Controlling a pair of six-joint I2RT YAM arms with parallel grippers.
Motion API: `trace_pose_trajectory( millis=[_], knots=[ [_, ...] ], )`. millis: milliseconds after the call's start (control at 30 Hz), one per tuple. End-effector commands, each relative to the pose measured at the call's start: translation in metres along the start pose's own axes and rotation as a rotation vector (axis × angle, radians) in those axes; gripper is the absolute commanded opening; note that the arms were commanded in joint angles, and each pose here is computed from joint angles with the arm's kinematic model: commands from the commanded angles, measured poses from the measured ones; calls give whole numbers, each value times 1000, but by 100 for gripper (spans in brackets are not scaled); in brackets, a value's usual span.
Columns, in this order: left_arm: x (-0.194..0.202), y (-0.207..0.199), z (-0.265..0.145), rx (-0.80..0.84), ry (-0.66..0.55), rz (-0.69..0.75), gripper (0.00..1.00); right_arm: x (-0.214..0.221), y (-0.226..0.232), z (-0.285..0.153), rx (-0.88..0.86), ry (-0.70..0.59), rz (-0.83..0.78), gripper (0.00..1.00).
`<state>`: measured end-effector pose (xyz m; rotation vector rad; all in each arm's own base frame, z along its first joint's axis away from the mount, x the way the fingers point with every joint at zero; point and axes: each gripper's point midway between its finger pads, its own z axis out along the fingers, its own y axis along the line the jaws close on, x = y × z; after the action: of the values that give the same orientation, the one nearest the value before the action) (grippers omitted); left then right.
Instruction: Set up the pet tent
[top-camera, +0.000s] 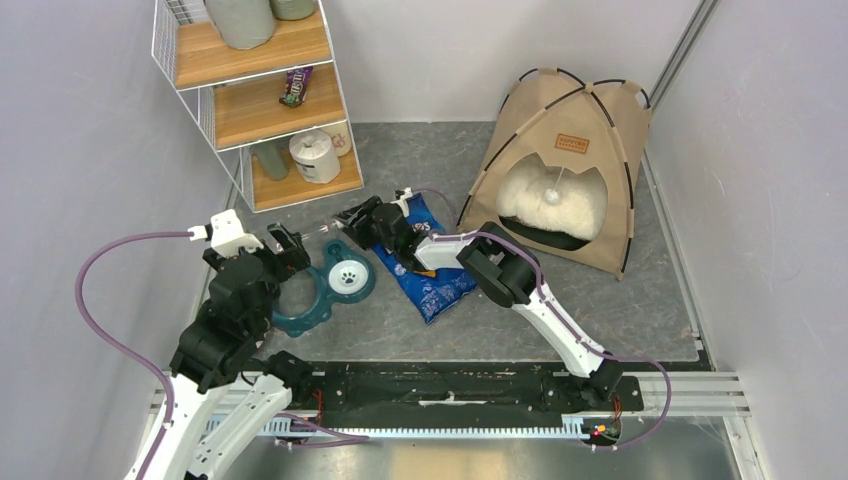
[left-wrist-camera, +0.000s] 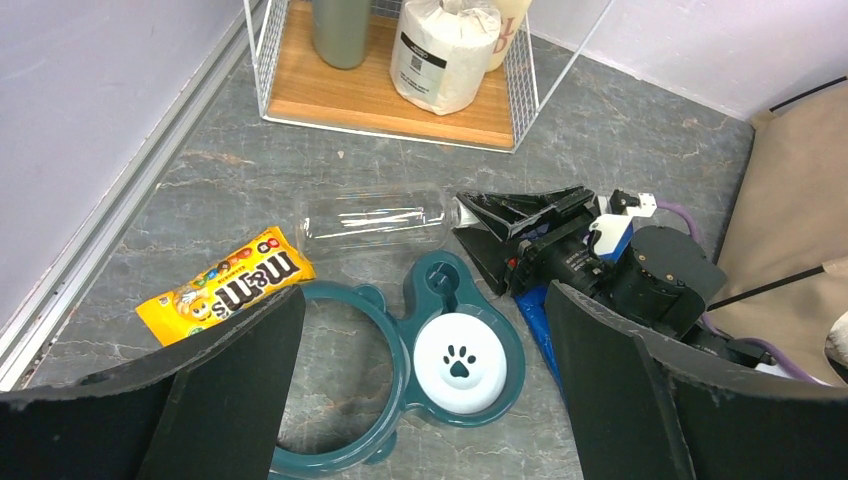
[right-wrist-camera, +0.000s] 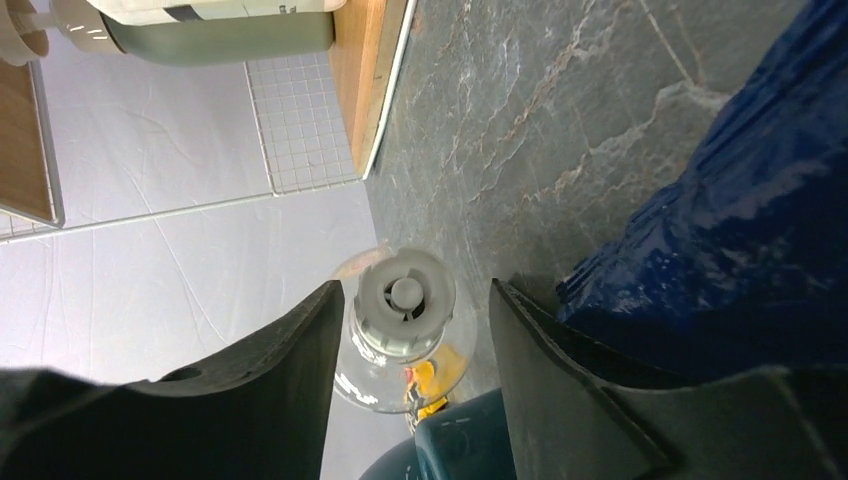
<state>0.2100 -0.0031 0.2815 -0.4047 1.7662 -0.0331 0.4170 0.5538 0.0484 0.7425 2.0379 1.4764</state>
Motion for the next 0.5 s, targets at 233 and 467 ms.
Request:
trace_pose_trajectory(
  millis=[233, 467],
  knots=[
    [-15, 7, -7, -21, -31, 31, 96, -8, 15, 10, -85, -59, 85, 44],
    [-13, 7, -8, -14, -24, 28, 96, -22, 45, -7, -153, -112, 136, 16]
  ],
)
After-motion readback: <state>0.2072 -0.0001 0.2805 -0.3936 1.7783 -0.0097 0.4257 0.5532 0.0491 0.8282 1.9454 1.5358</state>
